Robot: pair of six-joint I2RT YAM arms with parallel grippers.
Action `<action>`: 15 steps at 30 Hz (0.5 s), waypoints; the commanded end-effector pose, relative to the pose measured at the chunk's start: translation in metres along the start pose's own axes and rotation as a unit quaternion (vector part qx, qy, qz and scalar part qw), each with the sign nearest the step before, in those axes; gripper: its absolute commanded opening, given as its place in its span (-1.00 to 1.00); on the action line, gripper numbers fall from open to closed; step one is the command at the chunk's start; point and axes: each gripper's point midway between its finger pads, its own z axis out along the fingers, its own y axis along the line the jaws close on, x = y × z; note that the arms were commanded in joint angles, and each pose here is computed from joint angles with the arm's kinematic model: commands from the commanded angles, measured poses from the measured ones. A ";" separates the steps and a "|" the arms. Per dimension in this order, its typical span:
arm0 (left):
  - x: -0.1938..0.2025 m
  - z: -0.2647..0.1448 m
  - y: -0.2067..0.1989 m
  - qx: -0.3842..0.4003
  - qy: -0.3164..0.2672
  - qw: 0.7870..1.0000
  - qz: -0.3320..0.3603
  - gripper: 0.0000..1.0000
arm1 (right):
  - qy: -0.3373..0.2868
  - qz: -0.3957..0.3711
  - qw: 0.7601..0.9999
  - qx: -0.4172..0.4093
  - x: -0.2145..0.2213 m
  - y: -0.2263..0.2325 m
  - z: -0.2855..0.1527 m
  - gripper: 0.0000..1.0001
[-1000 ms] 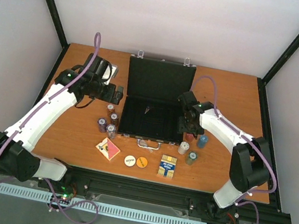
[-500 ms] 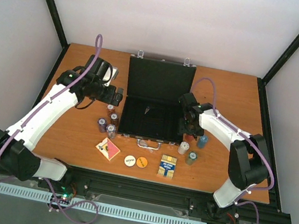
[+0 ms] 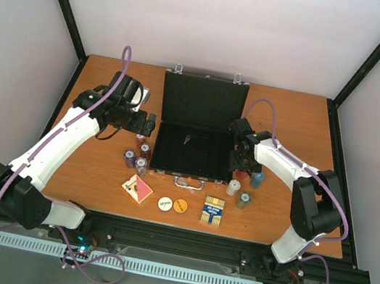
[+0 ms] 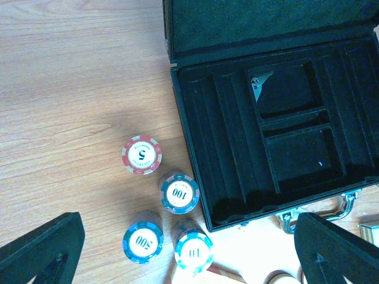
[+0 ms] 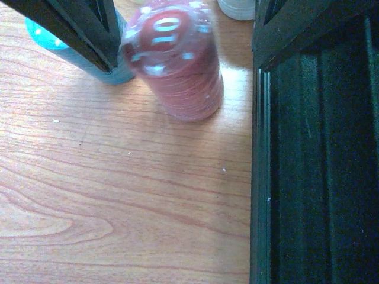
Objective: Pack up texas hold em set
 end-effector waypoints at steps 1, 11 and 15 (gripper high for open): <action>0.003 0.001 -0.002 0.003 0.007 1.000 -0.001 1.00 | -0.007 -0.003 1.000 0.012 -0.001 -0.007 -0.004 0.28; 0.010 0.006 0.000 0.001 0.016 1.000 -0.002 1.00 | -0.007 0.000 1.000 0.003 -0.002 -0.003 -0.003 0.37; 0.011 0.008 0.000 0.000 0.017 1.000 -0.002 1.00 | -0.002 -0.006 1.000 -0.011 -0.002 0.003 0.001 0.37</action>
